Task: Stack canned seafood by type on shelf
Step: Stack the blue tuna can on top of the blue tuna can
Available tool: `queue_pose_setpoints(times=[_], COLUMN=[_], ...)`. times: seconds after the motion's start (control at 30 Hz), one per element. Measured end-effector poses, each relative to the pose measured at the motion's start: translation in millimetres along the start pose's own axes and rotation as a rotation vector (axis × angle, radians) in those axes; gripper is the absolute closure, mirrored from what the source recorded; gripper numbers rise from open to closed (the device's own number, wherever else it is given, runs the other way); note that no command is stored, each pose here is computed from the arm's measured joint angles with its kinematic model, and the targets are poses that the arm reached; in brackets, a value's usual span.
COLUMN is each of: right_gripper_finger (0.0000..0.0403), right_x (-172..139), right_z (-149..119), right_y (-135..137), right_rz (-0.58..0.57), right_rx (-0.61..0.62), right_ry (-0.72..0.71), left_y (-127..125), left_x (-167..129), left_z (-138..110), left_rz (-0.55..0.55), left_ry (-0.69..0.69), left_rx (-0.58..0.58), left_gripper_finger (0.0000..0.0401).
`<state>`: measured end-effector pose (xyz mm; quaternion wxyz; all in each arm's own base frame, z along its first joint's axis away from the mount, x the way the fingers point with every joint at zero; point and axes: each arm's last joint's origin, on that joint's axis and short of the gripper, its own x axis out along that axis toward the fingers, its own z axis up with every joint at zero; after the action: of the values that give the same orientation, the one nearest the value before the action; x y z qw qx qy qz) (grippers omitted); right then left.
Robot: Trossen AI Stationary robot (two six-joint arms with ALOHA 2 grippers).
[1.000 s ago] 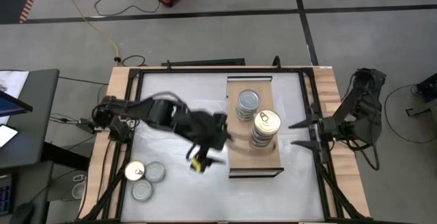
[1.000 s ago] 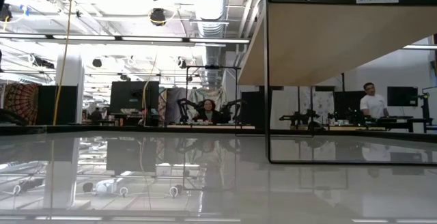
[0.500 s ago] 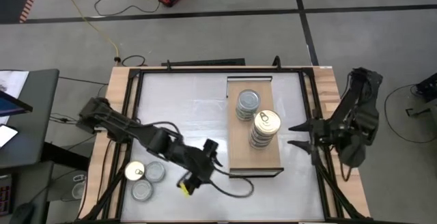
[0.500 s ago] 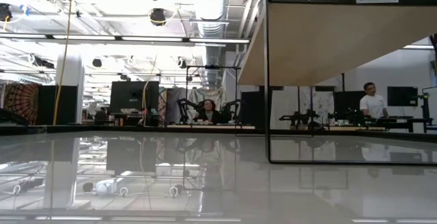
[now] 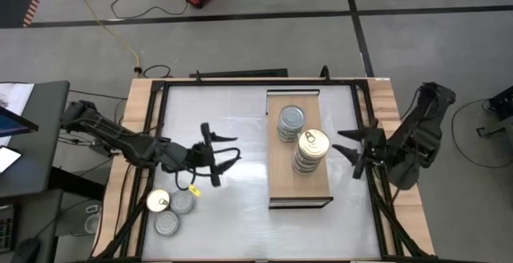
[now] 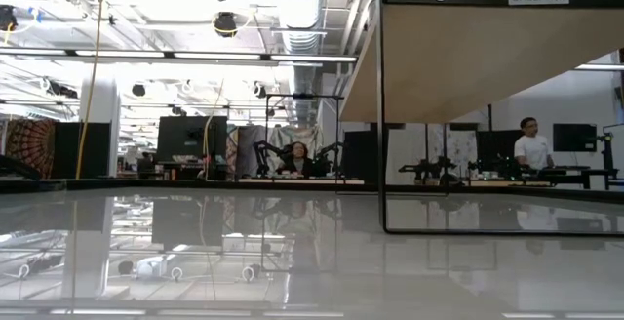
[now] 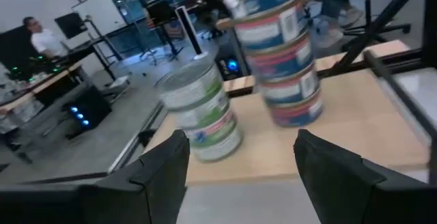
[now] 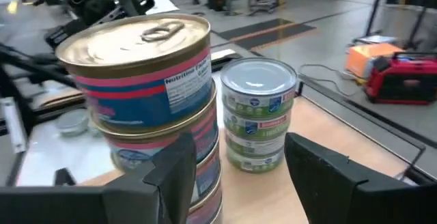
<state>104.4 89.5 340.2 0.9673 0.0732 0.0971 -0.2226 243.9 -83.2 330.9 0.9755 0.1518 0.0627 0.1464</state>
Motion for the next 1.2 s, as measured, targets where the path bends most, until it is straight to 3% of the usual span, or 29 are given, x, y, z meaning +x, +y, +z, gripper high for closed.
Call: queue_pose_setpoints(times=[0.17,0.33,0.43,0.57,0.63,0.8,0.93,1.07,1.2], right_gripper_finger=[0.0157,0.0157,0.0157,0.0157,0.0157,0.0157,0.0157,0.0157,0.0157], right_x=[10,24,32,38,39,39,39,39,40], right_z=[2,-7,-18,-28,-32,-37,-36,-33,-32], right_y=[-5,-4,-5,-8,-10,-13,-13,-12,-8], right_rz=[-0.079,-0.168,-0.228,-0.272,-0.277,-0.354,-0.378,-0.370,-0.354], right_rx=[0.018,-0.063,-0.123,-0.183,-0.206,-0.285,-0.340,-0.292,-0.247], right_ry=[-0.007,-0.003,-0.002,0.012,0.019,-0.056,-0.074,-0.088,-0.092], left_y=[15,26,27,19,17,27,33,32,33], left_x=[-4,6,16,24,29,38,41,43,40], left_z=[-23,-44,-58,-88,-100,-97,-101,-108,-104], left_rz=[0.049,0.086,0.017,-0.173,-0.164,-0.030,-0.019,-0.044,-0.047], left_ry=[0.014,0.071,0.043,0.013,-0.012,-0.178,-0.161,-0.101,-0.124], left_rx=[-0.001,0.053,0.096,0.237,0.254,0.178,0.074,0.012,-0.037], left_gripper_finger=[0.0150,0.0150,0.0150,0.0150,0.0150,0.0150,0.0150,0.0150,0.0150])
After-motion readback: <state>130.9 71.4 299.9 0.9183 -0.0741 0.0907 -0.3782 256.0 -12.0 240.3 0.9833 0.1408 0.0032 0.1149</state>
